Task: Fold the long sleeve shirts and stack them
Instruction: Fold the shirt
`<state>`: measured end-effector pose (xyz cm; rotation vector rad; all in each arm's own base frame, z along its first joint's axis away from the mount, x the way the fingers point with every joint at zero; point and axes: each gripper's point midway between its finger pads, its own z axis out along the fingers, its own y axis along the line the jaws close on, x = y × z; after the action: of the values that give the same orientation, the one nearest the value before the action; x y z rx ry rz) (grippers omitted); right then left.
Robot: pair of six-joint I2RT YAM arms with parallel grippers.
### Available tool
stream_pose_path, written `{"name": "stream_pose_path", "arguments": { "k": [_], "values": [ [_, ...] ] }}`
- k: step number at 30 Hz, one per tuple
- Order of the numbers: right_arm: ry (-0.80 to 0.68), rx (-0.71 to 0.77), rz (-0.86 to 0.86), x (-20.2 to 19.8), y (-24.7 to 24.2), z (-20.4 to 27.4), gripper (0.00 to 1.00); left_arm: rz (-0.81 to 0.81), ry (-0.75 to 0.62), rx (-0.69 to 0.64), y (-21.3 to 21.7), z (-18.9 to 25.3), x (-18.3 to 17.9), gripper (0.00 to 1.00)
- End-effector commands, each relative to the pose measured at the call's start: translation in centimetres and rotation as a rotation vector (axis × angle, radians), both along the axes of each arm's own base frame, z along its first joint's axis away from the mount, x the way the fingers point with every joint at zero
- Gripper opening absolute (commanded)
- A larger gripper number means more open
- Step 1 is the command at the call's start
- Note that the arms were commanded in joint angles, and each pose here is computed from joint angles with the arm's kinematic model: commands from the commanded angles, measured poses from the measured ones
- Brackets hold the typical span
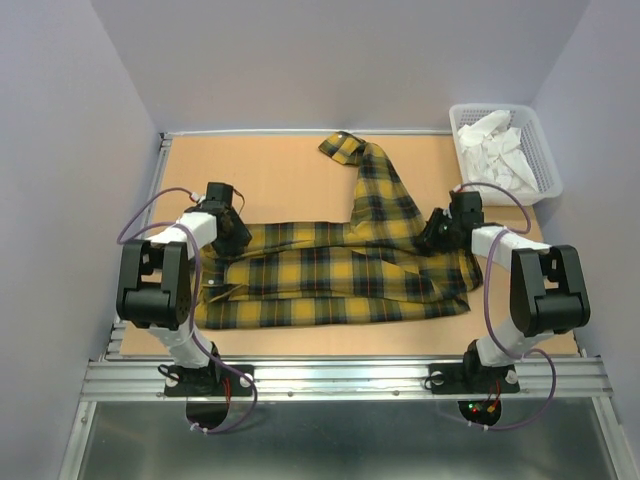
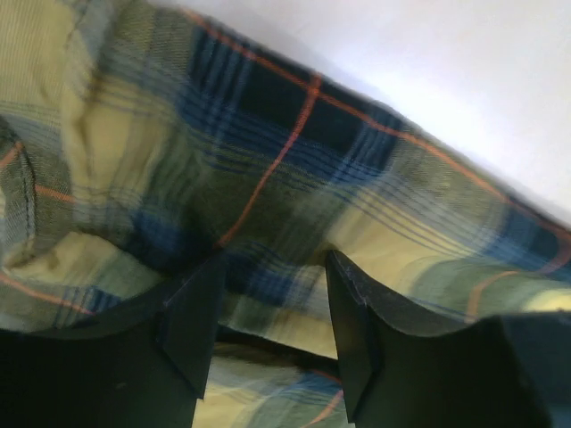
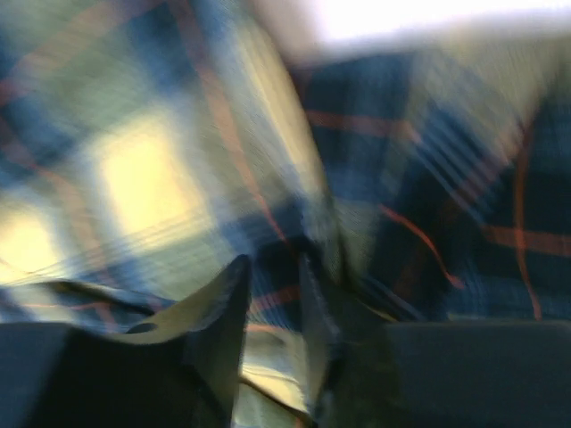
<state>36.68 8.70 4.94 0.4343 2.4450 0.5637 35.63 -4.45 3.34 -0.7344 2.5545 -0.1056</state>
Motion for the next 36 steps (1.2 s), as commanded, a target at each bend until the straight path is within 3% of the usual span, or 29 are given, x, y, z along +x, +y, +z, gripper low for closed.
{"name": "stream_pose_path", "arguments": {
  "k": [1, 3, 11, 14, 15, 16, 20, 22, 28, 32, 34, 35, 36],
  "values": [
    [0.027, -0.064, -0.061, -1.7, -1.3, -2.2, 0.30, 0.057, 0.037, 0.005, 1.5, -1.3, -2.8, 0.59],
    [0.059, -0.086, -0.086, -2.9, -1.9, -3.3, 0.26, 0.065, 0.057, -0.002, 1.7, -1.8, -3.6, 0.59],
    [-0.002, -0.135, -0.114, -2.0, -2.9, -1.6, 0.27, 0.125, 0.040, 0.018, 3.9, -0.5, -4.3, 0.59],
    [-0.084, -0.143, -0.067, -0.4, -2.6, 1.1, 0.33, 0.124, 0.006, 0.054, 4.6, 1.2, -3.4, 0.61],
    [-0.108, -0.156, -0.036, 0.0, -2.5, 1.9, 0.43, 0.114, 0.000, 0.064, 4.7, 1.6, -3.2, 0.64],
    [-0.158, -0.144, -0.010, 1.3, -2.1, 3.7, 0.48, 0.105, -0.023, 0.064, 4.7, 2.5, -2.5, 0.66],
    [-0.270, -0.141, 0.070, 4.8, -1.0, 7.8, 0.67, 0.071, -0.068, 0.074, 4.7, 4.3, -1.3, 0.91],
    [-0.303, -0.133, 0.108, 6.4, -0.4, 8.9, 0.76, 0.052, -0.089, 0.082, 4.7, 5.0, -0.8, 0.97],
    [-0.405, -0.108, 0.216, 13.5, 1.5, 11.9, 0.84, -0.054, -0.153, 0.151, 5.2, 7.3, -0.2, 0.99],
    [-0.459, -0.103, 0.256, 18.1, 2.4, 12.5, 0.84, -0.129, -0.201, 0.103, 3.9, 8.0, -0.4, 0.99],
    [-0.436, -0.081, 0.274, 19.8, 2.9, 10.6, 0.84, -0.156, -0.238, 0.093, 3.5, 8.2, -0.3, 0.99],
    [-0.484, -0.065, 0.288, 21.3, 3.4, 12.3, 0.84, -0.157, -0.259, 0.094, 3.5, 8.7, -0.3, 0.99],
    [-0.452, -0.048, 0.293, 22.1, 3.6, 10.2, 0.84, -0.162, -0.272, 0.099, 3.5, 8.7, -0.3, 0.99]
  ]
}}
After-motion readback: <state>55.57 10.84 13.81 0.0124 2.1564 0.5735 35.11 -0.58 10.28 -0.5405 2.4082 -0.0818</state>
